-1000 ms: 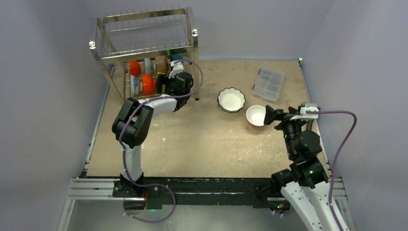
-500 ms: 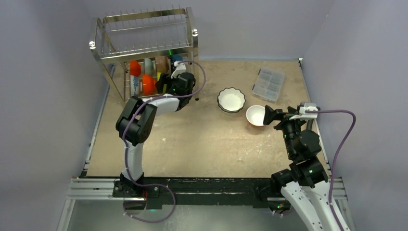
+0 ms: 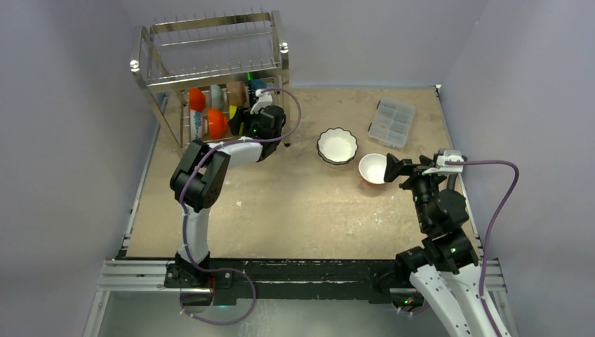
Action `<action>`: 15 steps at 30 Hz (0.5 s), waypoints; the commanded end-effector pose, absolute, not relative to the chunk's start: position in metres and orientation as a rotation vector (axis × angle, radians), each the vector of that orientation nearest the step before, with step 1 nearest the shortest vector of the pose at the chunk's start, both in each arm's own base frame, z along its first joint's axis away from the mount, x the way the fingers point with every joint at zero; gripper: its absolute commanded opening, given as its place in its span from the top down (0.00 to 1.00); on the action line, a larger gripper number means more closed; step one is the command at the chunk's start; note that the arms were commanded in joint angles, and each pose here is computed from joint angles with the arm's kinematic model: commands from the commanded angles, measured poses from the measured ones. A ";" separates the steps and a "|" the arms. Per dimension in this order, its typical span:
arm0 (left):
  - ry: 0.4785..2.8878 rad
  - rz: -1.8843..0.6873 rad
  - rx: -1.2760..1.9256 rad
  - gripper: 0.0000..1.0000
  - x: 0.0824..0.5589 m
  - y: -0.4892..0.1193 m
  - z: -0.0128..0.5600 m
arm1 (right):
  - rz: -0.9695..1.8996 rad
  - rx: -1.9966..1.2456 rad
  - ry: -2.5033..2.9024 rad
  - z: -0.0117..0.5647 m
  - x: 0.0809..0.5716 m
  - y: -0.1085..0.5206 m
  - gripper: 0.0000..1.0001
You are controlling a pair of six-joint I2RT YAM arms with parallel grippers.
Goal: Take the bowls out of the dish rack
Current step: Pick up the bowl from the dish rack.
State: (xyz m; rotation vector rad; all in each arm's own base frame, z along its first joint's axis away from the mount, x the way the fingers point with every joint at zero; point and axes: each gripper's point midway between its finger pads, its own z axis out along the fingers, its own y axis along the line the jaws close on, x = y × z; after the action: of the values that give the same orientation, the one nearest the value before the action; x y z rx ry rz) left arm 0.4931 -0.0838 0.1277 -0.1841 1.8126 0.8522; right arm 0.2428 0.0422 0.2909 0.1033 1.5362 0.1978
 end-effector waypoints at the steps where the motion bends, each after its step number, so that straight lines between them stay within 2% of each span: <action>1: 1.780 0.822 -0.208 0.34 0.500 -0.090 0.143 | 0.209 0.083 1.505 0.299 0.244 0.046 0.01; 4: 1.782 0.806 -0.200 0.39 0.501 -0.091 0.146 | 0.210 0.083 1.506 0.299 0.244 0.046 0.01; 15: 1.788 0.714 -0.208 0.44 0.495 -0.087 0.157 | 0.214 0.080 1.503 0.299 0.243 0.047 0.01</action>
State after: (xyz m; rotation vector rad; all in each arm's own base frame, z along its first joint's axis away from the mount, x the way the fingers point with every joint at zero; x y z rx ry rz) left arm 0.4932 -0.0848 0.1286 -0.1773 1.8159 0.8374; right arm 0.2427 0.0427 0.2908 0.1015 1.5368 0.1995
